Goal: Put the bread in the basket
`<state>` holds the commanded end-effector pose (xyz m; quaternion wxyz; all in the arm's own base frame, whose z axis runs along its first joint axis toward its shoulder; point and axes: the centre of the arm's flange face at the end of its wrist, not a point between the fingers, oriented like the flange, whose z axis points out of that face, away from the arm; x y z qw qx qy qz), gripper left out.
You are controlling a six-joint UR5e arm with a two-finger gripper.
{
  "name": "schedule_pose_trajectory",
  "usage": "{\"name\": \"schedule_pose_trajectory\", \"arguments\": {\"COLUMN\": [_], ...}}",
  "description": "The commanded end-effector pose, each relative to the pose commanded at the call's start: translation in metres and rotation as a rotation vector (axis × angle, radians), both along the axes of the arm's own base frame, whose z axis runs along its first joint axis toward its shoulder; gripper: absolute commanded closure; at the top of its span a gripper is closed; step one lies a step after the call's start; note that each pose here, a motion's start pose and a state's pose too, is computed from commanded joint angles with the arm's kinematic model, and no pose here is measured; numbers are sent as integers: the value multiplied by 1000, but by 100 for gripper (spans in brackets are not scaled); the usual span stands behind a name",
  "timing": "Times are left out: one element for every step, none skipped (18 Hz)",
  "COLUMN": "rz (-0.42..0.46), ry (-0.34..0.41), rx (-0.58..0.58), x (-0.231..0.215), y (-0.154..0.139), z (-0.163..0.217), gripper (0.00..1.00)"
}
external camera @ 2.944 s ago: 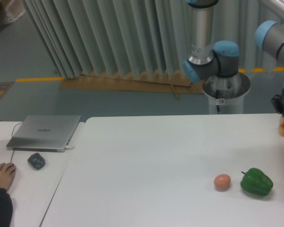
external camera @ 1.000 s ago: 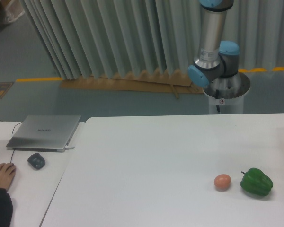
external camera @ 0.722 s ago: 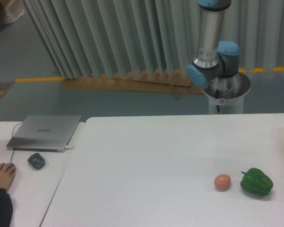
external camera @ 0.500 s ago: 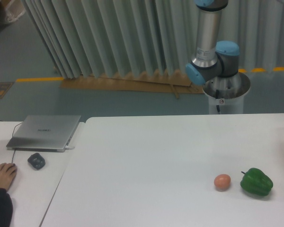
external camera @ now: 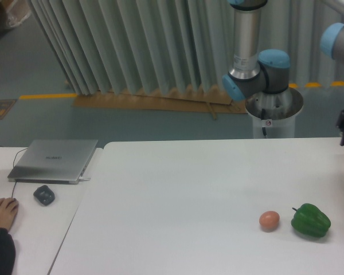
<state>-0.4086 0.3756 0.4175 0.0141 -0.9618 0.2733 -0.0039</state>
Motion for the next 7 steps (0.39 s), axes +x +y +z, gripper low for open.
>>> {"name": "schedule_pose_trajectory", "arguments": {"rz": [17, 40, 40, 40, 38, 37, 40], "ry": [1, 1, 2, 1, -1, 2, 1], "rx": [-7, -7, -6, -7, -8, -6, -5], "x": [4, 5, 6, 6, 6, 5, 5], "y": [3, 4, 5, 5, 5, 5, 5], "z": [-1, -1, -1, -1, -1, 1, 1], "gripper": [0, 0, 0, 0, 0, 0, 0]}}
